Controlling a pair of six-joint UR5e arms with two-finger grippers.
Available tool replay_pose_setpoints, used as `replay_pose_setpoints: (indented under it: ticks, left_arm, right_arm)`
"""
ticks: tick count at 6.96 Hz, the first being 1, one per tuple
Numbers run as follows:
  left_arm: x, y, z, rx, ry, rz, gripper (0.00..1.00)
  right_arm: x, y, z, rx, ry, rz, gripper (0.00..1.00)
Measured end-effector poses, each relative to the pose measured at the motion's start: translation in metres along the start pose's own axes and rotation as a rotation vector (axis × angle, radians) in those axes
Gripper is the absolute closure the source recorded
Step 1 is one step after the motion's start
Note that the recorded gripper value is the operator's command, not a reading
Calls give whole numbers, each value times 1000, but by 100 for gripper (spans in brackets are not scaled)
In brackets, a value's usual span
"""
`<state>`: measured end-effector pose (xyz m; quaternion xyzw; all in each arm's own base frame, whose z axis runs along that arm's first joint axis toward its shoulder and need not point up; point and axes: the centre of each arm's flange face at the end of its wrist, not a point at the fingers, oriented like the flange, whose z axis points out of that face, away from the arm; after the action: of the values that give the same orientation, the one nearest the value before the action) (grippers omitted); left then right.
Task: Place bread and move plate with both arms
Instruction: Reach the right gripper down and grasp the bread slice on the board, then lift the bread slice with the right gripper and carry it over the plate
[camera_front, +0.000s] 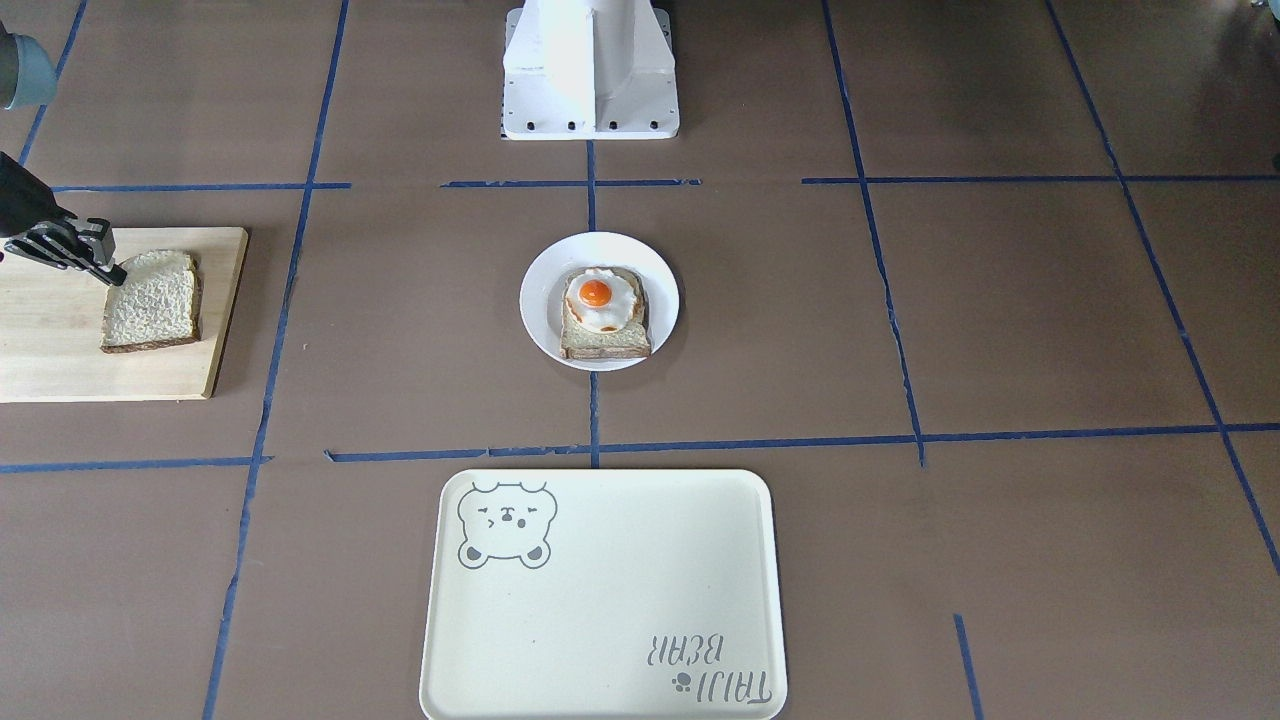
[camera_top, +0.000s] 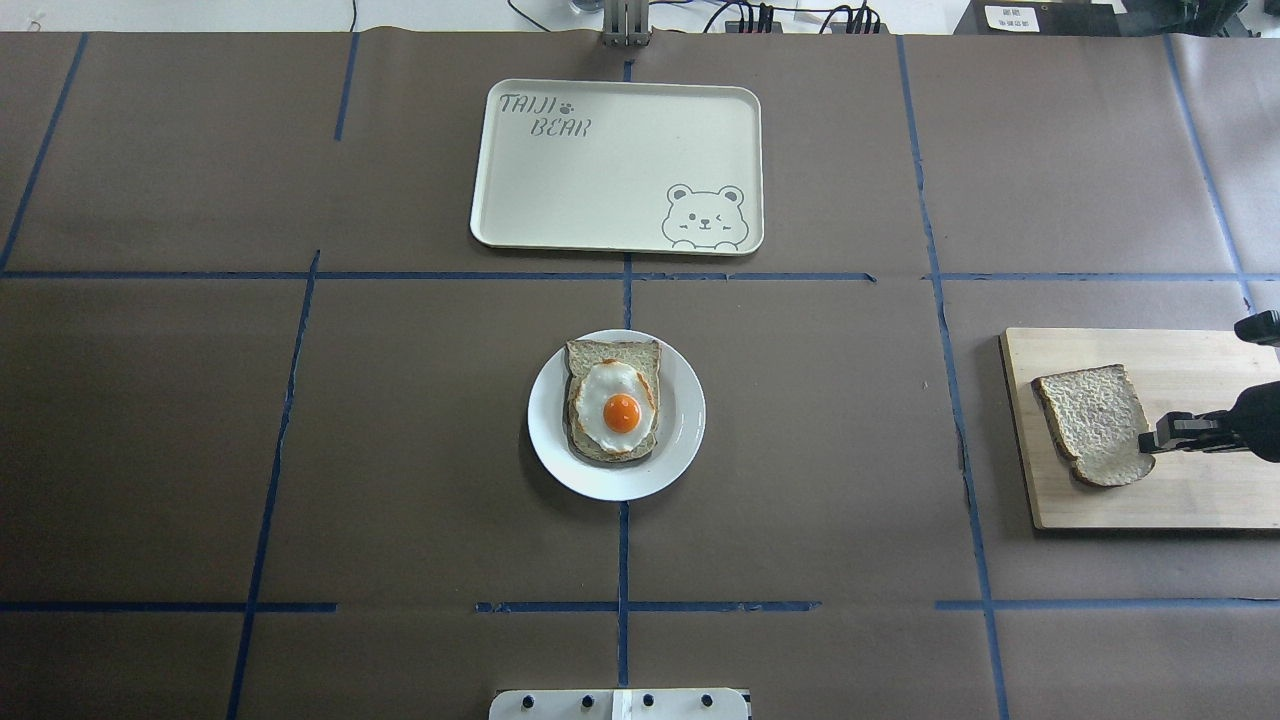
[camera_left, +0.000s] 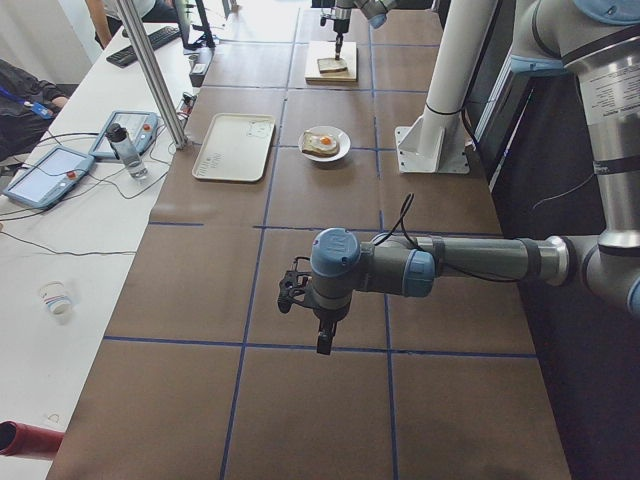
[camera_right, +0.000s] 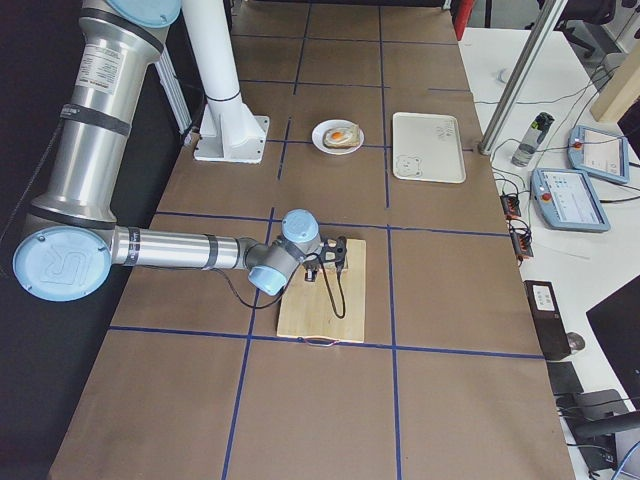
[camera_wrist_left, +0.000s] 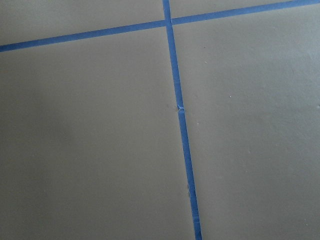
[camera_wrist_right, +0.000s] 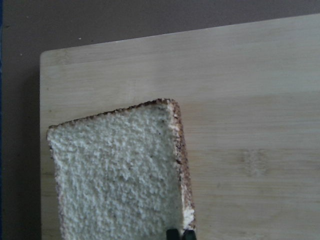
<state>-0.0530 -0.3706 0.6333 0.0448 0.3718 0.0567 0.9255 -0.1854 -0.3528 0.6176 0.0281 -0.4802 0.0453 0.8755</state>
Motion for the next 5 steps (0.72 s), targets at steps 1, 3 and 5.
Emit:
replay_pose_setpoints:
  ticks: [1,3,5]
  left_arm:
    - [0,0,0,1,0,1,0]
    - [0,0,0,1,0,1,0]
    - [1,0,-1,1,0,1,0]
  right_arm:
    - [-9,1,-4,-14,-23,-10,100]
    - [-32,2,-17,-24,-74,-38,100]
    - [-66,-6,-33,-18,-139,-77,100]
